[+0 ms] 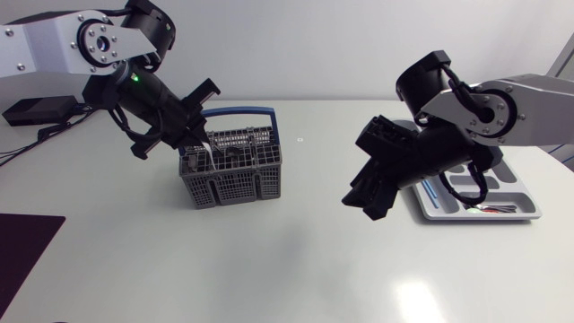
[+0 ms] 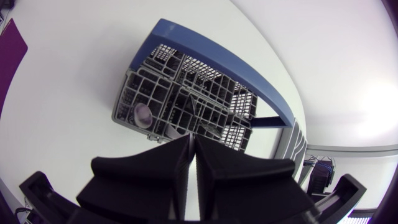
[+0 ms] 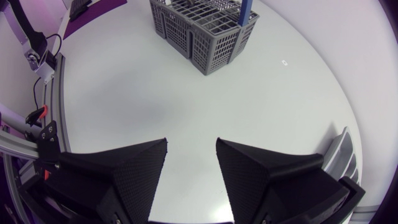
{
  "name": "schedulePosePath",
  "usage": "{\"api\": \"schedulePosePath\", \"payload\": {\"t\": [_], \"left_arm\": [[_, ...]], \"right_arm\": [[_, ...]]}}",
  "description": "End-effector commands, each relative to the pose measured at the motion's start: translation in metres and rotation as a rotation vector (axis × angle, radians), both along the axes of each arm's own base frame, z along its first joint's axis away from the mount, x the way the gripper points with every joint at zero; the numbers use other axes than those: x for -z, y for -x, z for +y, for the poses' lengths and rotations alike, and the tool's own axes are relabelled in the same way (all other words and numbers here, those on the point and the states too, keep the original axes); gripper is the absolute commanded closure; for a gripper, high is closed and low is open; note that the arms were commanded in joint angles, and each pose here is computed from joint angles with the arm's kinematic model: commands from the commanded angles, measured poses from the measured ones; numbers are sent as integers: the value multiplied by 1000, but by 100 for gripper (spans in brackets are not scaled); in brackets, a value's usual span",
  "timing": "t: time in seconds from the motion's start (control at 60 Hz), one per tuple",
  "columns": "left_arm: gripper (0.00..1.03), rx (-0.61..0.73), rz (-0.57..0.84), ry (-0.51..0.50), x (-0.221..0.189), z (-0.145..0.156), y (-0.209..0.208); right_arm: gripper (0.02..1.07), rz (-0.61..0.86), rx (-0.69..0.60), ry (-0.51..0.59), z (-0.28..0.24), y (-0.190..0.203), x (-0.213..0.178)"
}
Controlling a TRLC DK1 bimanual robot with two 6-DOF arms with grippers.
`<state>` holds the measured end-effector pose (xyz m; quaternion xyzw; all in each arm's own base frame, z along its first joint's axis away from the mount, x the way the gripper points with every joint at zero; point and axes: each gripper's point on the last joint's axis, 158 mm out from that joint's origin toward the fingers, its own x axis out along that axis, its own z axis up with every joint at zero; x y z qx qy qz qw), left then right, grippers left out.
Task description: Unload the cutlery basket into the drawer organizer.
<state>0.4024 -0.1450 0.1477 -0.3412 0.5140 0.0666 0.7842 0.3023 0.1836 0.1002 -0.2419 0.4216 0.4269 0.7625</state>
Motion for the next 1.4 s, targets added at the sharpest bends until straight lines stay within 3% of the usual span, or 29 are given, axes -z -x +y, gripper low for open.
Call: {"api": "schedulePosePath", "payload": {"t": [0.0,0.483,0.717,0.833,0.883,0.917,1.083,1.383], "left_arm": [[100,19,-40,-3,-8,-2,3],[100,14,-184,-72,-47,-1,23],[100,104,-264,-83,-70,-11,40],[100,266,-285,-90,-67,-34,59],[100,329,-282,-84,-63,-44,65],[100,370,-285,-79,-61,-50,68],[100,534,-312,-60,-56,-72,80],[100,912,-404,-27,-46,-121,118]], "right_arm": [[48,22,16,6,-2,9,7],[48,9,11,2,1,14,3],[48,-25,13,-11,0,16,-6],[45,-62,39,-35,-3,17,-14],[26,-45,81,-47,-9,19,-11],[22,-37,83,-42,-10,21,-10],[21,-55,28,-43,-5,29,-11],[21,-103,-186,-185,28,49,-30]]}}
